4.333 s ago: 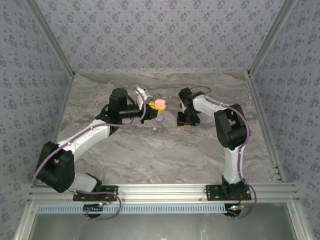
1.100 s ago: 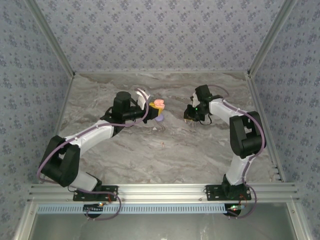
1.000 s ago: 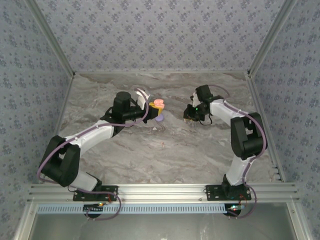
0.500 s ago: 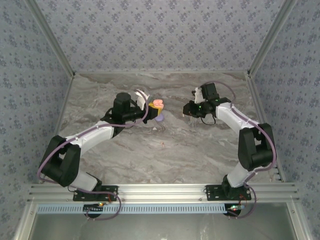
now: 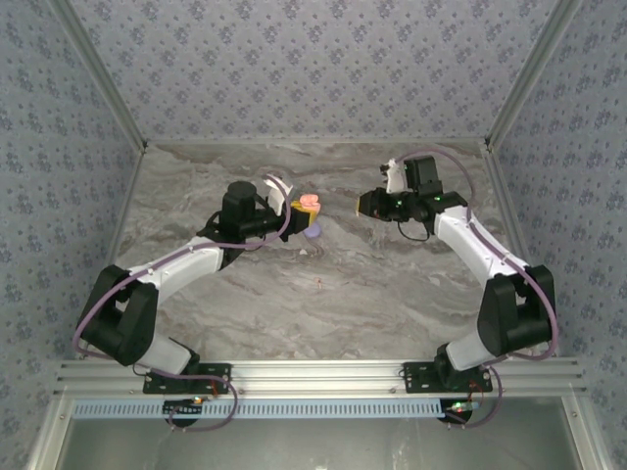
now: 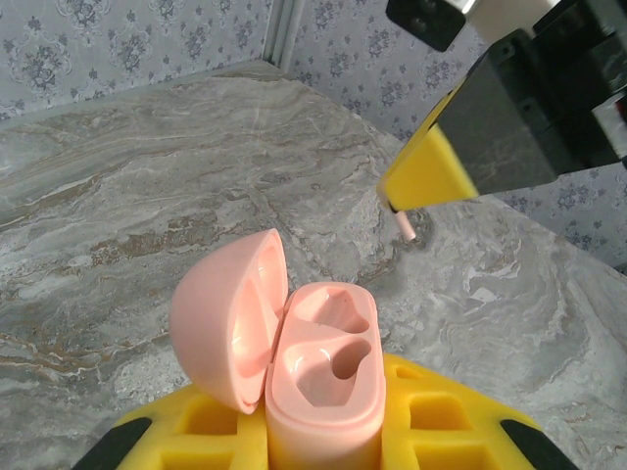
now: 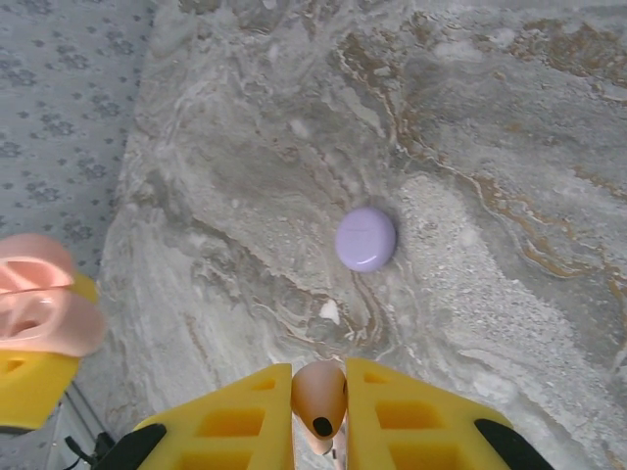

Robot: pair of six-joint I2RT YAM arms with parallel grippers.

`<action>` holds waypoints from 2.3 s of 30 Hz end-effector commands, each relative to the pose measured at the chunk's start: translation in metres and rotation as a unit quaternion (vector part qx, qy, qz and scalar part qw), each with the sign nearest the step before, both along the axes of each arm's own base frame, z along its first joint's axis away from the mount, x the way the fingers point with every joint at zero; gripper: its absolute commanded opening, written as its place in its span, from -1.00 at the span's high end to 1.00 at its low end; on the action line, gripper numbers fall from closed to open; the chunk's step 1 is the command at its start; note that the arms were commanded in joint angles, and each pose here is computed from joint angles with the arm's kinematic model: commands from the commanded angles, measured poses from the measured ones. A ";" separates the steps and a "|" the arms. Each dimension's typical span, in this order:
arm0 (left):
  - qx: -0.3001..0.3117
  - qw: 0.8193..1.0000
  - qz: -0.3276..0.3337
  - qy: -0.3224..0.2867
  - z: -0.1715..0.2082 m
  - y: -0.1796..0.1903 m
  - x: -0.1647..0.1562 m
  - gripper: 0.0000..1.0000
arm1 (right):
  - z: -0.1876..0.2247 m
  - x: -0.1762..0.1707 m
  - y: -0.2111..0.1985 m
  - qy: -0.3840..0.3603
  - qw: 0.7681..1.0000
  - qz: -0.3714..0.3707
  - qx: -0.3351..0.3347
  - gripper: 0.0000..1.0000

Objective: Insert the wireless bluetooth earbuds into the charging case

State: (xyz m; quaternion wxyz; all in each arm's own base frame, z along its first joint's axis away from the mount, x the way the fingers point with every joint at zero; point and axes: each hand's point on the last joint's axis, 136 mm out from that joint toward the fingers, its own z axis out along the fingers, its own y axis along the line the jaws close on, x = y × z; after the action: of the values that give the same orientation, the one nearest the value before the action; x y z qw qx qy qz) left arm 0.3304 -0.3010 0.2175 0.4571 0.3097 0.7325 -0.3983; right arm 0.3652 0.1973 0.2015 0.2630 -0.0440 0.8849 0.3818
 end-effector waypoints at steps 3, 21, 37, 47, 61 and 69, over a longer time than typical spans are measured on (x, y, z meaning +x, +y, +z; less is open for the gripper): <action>-0.014 1.000 -0.015 -0.017 0.008 -0.008 -0.001 1.00 | 0.044 -0.006 0.006 -0.044 0.998 0.018 0.036 0.62; -0.056 0.995 -0.068 -0.050 0.026 -0.030 -0.013 1.00 | 0.110 -0.019 0.045 -0.136 0.984 0.077 0.090 0.61; -0.113 0.990 -0.055 -0.059 0.052 -0.046 -0.012 1.00 | 0.126 -0.023 0.063 -0.174 0.975 0.090 0.109 0.61; -0.129 0.990 -0.042 -0.044 0.058 -0.047 -0.007 1.00 | 0.122 -0.023 0.063 -0.171 0.976 0.088 0.104 0.61; -0.131 0.989 -0.055 -0.046 0.065 -0.051 -0.014 1.00 | 0.116 -0.022 0.064 -0.165 0.977 0.090 0.101 0.61; -0.134 0.988 -0.055 -0.045 0.068 -0.051 -0.014 1.00 | 0.109 -0.021 0.065 -0.158 0.978 0.092 0.095 0.61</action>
State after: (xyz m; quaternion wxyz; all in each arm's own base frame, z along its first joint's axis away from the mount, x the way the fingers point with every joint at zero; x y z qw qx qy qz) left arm 0.3200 -0.3481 0.2616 0.4874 0.2950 0.6582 -0.4922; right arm 0.3459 0.2597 0.3025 0.3566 -0.1506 0.7902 0.4750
